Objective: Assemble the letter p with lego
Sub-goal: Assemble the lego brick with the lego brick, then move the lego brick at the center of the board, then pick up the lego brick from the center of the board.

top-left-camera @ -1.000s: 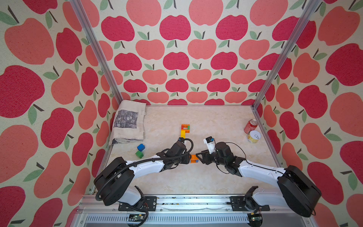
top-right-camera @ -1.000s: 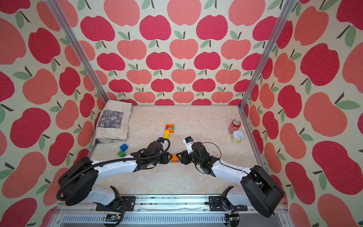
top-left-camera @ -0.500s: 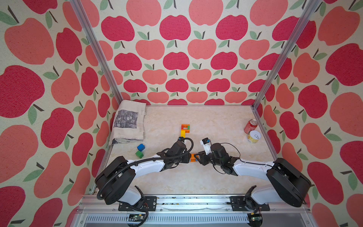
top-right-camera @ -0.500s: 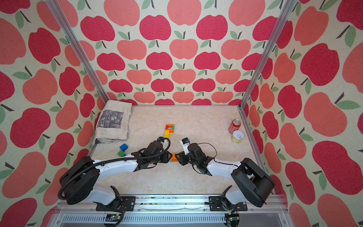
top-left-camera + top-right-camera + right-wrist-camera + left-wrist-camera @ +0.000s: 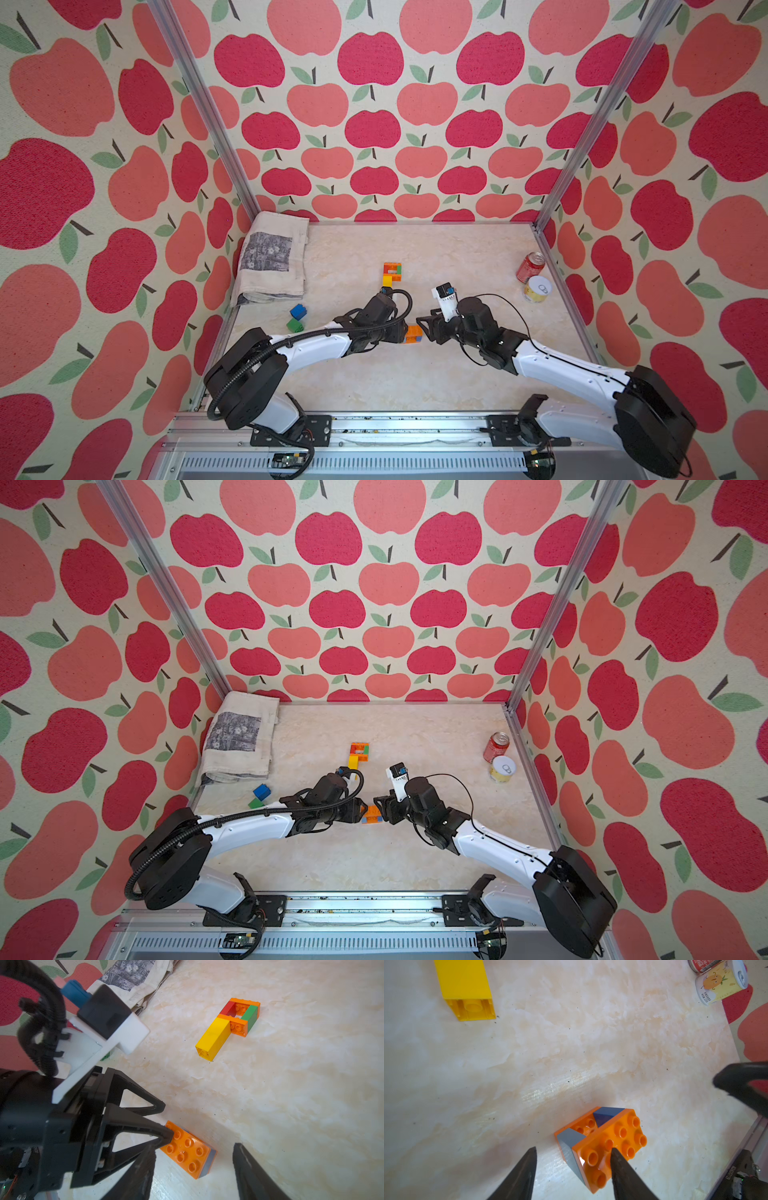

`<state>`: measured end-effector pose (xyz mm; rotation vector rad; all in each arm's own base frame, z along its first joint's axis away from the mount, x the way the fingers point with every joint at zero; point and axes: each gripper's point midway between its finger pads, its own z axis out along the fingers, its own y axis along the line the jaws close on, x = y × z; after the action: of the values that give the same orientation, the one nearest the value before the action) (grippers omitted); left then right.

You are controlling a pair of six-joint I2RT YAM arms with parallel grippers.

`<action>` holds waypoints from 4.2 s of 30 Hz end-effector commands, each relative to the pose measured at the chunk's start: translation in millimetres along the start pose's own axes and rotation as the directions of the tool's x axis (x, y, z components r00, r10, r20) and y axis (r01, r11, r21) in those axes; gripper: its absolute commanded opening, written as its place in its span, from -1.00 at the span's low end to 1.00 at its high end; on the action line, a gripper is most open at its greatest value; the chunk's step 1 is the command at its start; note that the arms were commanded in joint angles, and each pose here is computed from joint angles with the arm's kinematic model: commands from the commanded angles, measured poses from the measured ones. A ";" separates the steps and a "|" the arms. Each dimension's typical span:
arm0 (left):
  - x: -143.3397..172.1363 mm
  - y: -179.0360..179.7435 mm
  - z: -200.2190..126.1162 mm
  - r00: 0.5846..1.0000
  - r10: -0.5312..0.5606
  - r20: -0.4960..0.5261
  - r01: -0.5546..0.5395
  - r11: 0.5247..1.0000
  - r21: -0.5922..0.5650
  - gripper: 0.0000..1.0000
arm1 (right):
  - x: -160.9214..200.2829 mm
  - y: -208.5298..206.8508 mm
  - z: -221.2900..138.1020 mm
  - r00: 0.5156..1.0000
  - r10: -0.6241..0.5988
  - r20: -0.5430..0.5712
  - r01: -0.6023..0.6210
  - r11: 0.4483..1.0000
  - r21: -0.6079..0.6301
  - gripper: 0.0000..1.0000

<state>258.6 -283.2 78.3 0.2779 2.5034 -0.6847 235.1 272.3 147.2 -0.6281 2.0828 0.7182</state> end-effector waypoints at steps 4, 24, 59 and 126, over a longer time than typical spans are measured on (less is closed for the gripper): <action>-41.7 24.6 -52.7 0.985 0.045 0.167 -0.029 0.995 -0.097 0.47 | -20.9 -16.6 -52.1 0.986 -0.154 0.056 0.146 0.982 0.123 0.34; -11.6 256.5 -173.2 0.805 -0.336 0.489 0.569 0.669 -0.478 0.55 | -3.1 -47.5 -80.7 0.963 -0.207 0.171 0.167 0.961 0.220 0.52; -53.6 287.4 -58.2 0.831 -0.542 0.124 0.541 0.736 -0.407 -0.04 | 6.4 -57.2 -75.7 0.971 -0.186 0.151 0.148 0.961 0.235 0.53; 18.5 115.4 -32.1 0.913 0.043 -0.406 -0.161 0.952 -0.262 0.17 | 8.5 -58.9 -73.9 0.973 -0.182 0.140 0.145 0.960 0.238 0.54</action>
<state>270.4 -178.4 39.0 0.5313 2.8677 -0.2949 226.9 178.9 158.7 -0.5921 1.9208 0.4132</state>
